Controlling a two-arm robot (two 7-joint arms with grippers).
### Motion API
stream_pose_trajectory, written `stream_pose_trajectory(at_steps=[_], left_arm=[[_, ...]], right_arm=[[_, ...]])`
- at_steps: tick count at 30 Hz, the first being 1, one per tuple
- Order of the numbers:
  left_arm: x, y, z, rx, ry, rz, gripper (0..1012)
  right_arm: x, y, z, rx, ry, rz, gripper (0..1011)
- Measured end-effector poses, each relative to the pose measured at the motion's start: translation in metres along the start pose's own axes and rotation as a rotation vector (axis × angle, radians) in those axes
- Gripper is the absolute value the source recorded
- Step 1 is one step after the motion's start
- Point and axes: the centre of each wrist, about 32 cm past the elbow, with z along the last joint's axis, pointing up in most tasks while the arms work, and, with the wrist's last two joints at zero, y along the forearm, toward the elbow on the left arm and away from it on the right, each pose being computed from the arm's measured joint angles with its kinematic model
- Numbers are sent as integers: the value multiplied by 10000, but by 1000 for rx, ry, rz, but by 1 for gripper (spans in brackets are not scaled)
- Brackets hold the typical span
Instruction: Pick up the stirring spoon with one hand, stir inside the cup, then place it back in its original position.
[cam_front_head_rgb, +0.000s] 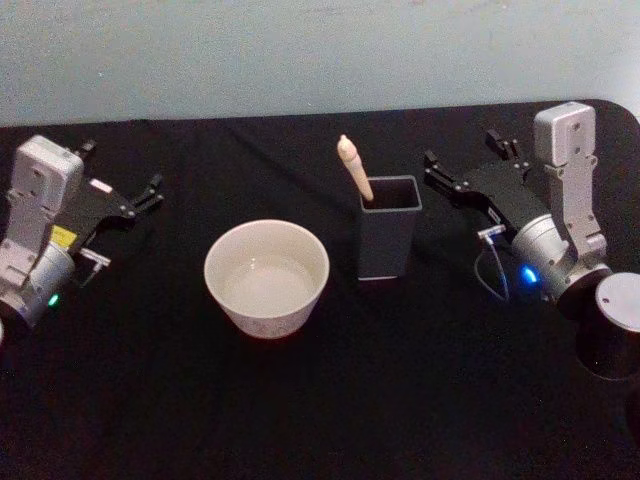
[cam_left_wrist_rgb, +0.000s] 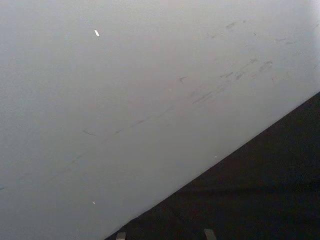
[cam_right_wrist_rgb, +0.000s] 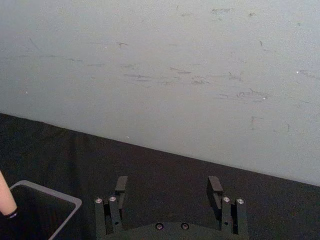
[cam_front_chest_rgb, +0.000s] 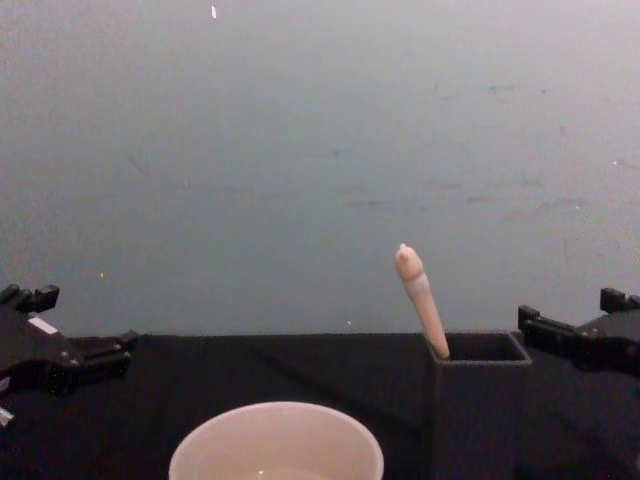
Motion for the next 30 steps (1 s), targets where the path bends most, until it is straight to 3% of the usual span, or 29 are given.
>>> stream_pose_trajectory(at_steps=[30], left_arm=[[0, 0, 0, 0, 0, 0, 1001]], right_arm=[[1, 0, 5, 3, 2, 0, 1002]])
